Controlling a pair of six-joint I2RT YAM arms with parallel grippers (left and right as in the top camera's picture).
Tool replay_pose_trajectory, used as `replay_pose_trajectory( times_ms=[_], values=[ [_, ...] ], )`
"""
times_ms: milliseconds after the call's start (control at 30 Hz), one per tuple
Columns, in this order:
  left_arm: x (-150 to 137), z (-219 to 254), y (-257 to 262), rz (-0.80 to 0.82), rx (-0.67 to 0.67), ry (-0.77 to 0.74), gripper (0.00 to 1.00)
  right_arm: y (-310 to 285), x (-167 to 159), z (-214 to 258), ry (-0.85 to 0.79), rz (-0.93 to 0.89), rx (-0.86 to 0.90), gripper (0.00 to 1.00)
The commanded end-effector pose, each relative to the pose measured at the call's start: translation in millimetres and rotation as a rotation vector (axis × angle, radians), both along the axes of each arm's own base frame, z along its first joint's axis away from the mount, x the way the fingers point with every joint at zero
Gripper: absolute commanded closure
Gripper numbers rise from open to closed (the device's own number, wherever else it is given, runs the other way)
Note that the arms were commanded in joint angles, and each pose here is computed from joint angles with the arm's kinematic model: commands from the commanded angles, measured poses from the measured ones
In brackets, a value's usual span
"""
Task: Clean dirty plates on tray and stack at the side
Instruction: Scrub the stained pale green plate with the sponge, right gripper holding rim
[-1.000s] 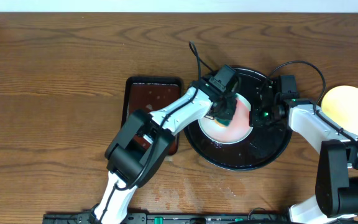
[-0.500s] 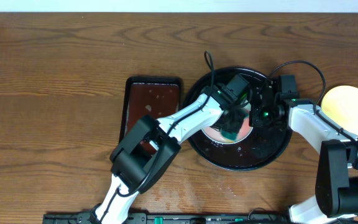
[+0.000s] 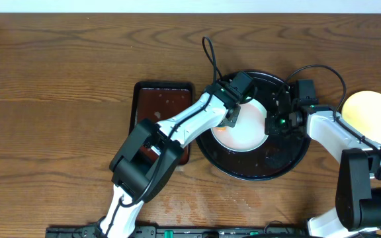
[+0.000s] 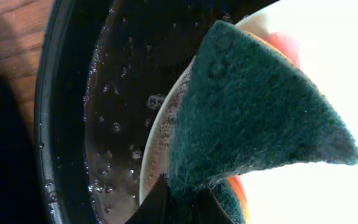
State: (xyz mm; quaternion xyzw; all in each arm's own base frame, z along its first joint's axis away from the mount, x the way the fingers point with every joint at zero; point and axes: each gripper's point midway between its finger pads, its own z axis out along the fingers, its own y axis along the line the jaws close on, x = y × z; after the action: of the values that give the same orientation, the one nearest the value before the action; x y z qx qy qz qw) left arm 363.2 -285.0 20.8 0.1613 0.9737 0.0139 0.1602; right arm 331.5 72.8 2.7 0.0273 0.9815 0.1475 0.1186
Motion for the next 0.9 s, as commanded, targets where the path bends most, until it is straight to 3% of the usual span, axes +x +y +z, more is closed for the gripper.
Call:
replay_pose_trajectory(
  times_ms=[0, 267, 467, 633, 867],
  values=[
    [5, -16, 18, 0.032, 0.055, -0.005, 0.93, -7, -4, -9, 0.016, 0.006, -0.052, 0.99],
    [29, -3, -18, -0.246, 0.026, -0.143, 0.93, -7, -5, -9, 0.016, 0.006, -0.051, 0.99],
    [49, 9, -34, -0.352, 0.007, -0.248, 0.93, -7, -4, -9, 0.016, 0.006, -0.052, 0.99],
    [31, 12, -72, -0.458, -0.156, -0.21, 0.93, -7, -4, -9, 0.016, 0.006, -0.052, 0.99],
    [22, 5, -64, -0.461, -0.111, -0.168, 0.92, -7, -4, -9, 0.016, 0.006, -0.052, 0.99]
  ],
)
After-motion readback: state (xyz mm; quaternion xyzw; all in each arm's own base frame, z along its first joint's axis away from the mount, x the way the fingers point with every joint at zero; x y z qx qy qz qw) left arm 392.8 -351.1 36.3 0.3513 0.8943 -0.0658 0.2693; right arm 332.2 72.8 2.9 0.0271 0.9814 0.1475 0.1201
